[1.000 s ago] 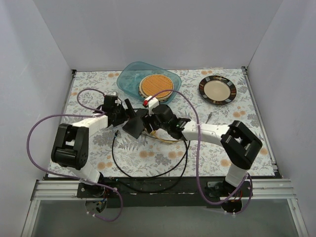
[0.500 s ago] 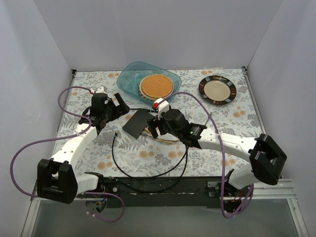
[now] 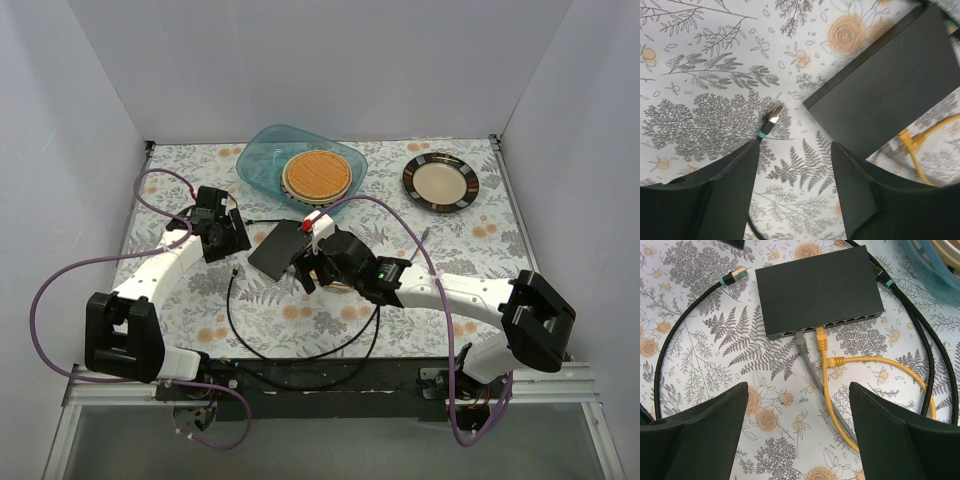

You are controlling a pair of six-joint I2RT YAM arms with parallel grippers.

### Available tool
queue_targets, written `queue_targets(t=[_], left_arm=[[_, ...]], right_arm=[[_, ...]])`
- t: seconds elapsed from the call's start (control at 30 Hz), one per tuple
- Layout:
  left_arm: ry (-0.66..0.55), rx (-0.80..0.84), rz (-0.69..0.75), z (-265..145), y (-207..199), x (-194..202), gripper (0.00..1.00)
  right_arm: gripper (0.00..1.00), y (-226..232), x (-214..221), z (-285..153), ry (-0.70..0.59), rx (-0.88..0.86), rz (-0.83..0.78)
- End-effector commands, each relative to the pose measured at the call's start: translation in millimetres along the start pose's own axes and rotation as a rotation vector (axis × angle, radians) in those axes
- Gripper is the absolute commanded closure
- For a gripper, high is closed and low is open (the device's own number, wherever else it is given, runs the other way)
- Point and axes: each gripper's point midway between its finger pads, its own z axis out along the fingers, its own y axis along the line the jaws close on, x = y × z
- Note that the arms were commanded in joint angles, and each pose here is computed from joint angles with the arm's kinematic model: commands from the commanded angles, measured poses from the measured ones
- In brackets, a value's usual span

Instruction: Insert the plug into the switch port

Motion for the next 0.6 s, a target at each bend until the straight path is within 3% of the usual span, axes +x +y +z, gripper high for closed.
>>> queue_targets(t=[0.0,0.17,0.4,0.57], left_arm=[[0.058,-0.023,0.058,-6,6,7,0.45],[0.172,-0.060,0.073,21,16,36,0.48],[0.192,-0.116,0.078,41,28,46,0.50],[0.223,-0.140,0.084,50,33,53,0.64]], right_arm=[[0.12,2,-12,-1,-0.042,0.001,0.027],[0.12,-2,-10,-4,-0.043,0.015,0.027],[0.12,-4,-6,-5,-0.034,0.023,0.028],[0.12,-5,-3,-5,-0.024,0.029,0.024]])
